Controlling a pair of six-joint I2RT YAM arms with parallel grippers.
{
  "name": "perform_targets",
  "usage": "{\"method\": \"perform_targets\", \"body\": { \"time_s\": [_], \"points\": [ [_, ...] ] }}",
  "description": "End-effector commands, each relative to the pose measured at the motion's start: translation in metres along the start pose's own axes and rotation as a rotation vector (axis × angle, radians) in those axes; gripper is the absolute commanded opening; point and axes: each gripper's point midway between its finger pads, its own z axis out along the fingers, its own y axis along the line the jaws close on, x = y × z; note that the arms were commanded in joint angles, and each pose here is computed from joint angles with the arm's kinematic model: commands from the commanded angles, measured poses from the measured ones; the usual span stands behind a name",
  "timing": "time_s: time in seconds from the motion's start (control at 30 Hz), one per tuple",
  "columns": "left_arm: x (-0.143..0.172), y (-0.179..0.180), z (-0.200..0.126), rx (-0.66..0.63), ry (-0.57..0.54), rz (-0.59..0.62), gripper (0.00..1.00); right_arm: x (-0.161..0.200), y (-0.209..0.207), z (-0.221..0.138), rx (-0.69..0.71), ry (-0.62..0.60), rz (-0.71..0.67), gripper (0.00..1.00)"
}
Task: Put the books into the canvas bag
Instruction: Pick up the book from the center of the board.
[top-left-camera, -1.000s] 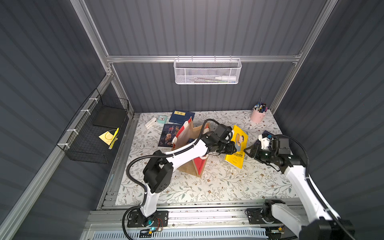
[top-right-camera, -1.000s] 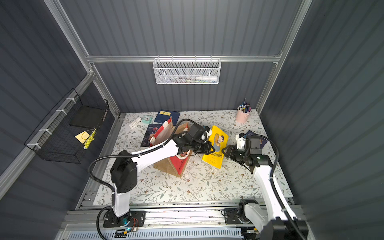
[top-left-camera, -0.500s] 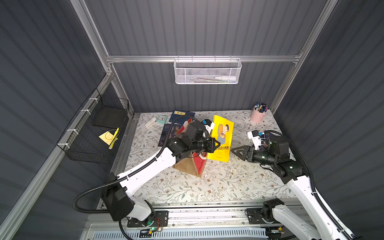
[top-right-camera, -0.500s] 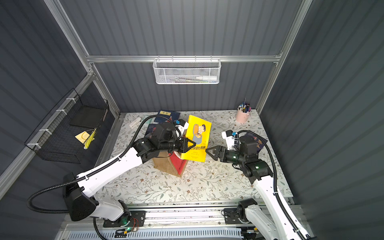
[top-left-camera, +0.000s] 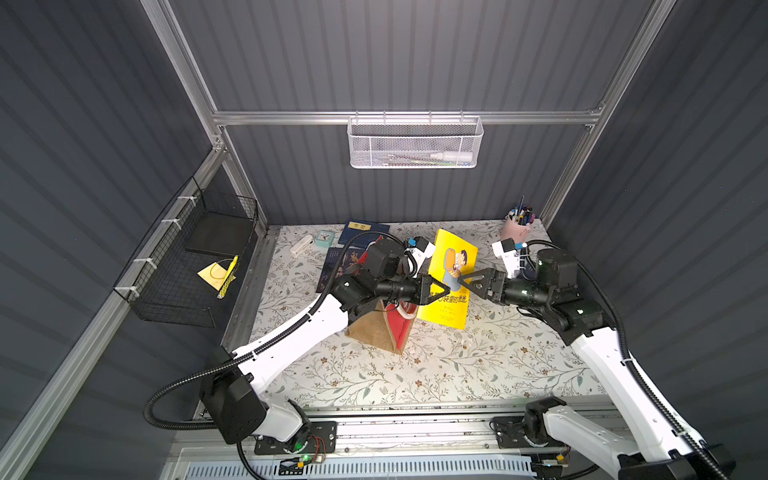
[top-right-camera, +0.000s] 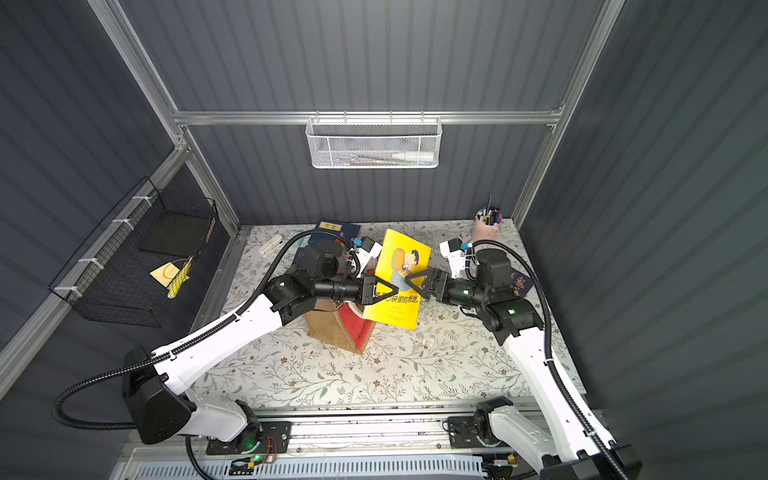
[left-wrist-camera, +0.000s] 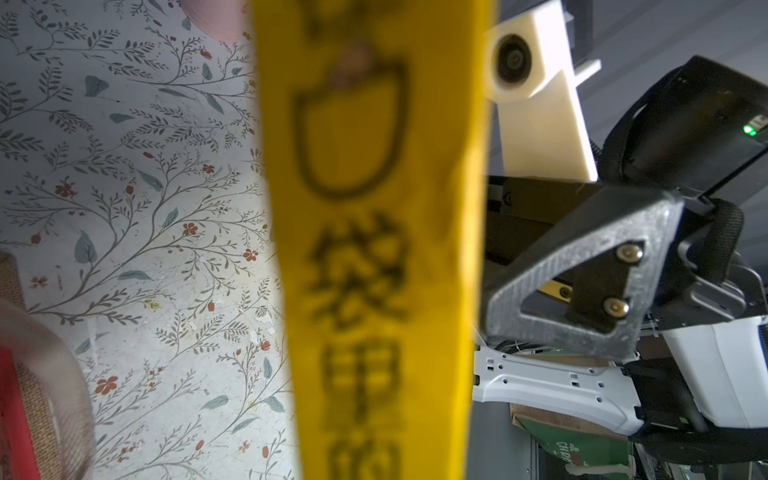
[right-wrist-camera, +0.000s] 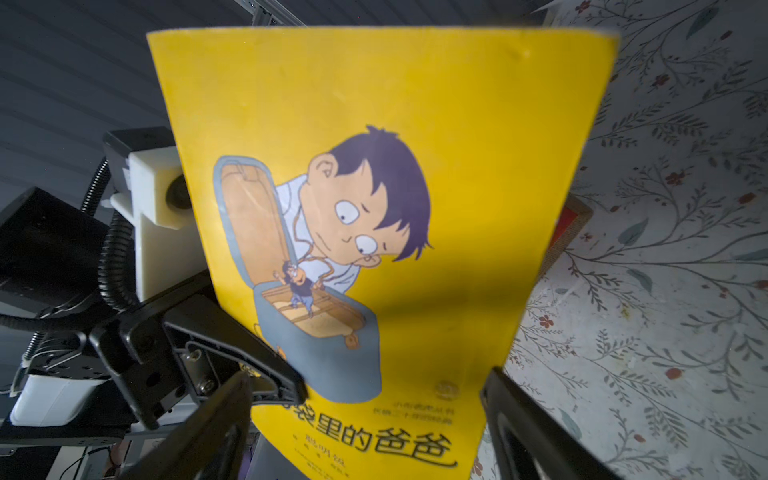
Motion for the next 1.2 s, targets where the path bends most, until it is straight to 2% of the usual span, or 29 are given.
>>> {"method": "perform_targets", "body": {
  "time_s": [0.0,0.2,0.43,0.5,0.6,0.67,0.73,0.83,0.9,0.93,1.07,1.17],
  "points": [
    [-0.026,-0.055,-0.028,0.194,-0.13,0.166,0.0,-0.003,0.009,-0.001,-0.053,-0.011,0.002,0.89],
    [-0.029,-0.064,-0.046,0.259,-0.179,0.225,0.0,-0.004,0.013,0.001,-0.105,-0.036,0.012,0.89],
    [-0.037,-0.076,-0.065,0.308,-0.26,0.26,0.0,-0.004,0.037,0.004,-0.261,0.019,-0.003,0.89],
    [-0.037,-0.073,-0.064,0.297,-0.26,0.249,0.0,-0.006,0.05,0.0,-0.332,0.02,-0.013,0.84],
    [-0.037,-0.064,-0.061,0.285,-0.249,0.208,0.0,-0.008,0.072,-0.009,-0.448,0.008,-0.028,0.69],
    [-0.037,-0.059,-0.061,0.299,-0.244,0.175,0.0,-0.009,0.083,-0.015,-0.499,0.002,-0.051,0.53],
    [-0.038,-0.053,-0.06,0.311,-0.24,0.145,0.01,-0.008,0.081,-0.015,-0.474,0.004,-0.039,0.39],
    [-0.043,-0.043,-0.063,0.316,-0.245,0.116,0.04,-0.008,0.079,-0.015,-0.455,0.003,-0.029,0.23],
    [-0.046,-0.035,-0.063,0.307,-0.244,0.102,0.09,-0.01,0.077,-0.014,-0.435,0.001,-0.025,0.17],
    [-0.047,-0.031,-0.063,0.304,-0.239,0.093,0.14,-0.011,0.074,-0.013,-0.419,-0.006,-0.021,0.14],
    [-0.051,-0.015,-0.066,0.277,-0.231,0.049,0.56,-0.019,0.069,-0.012,-0.375,-0.057,-0.022,0.07],
    [-0.056,-0.001,-0.074,0.226,-0.272,0.004,0.7,-0.025,0.071,-0.013,-0.369,-0.082,-0.028,0.06]
  ]
}}
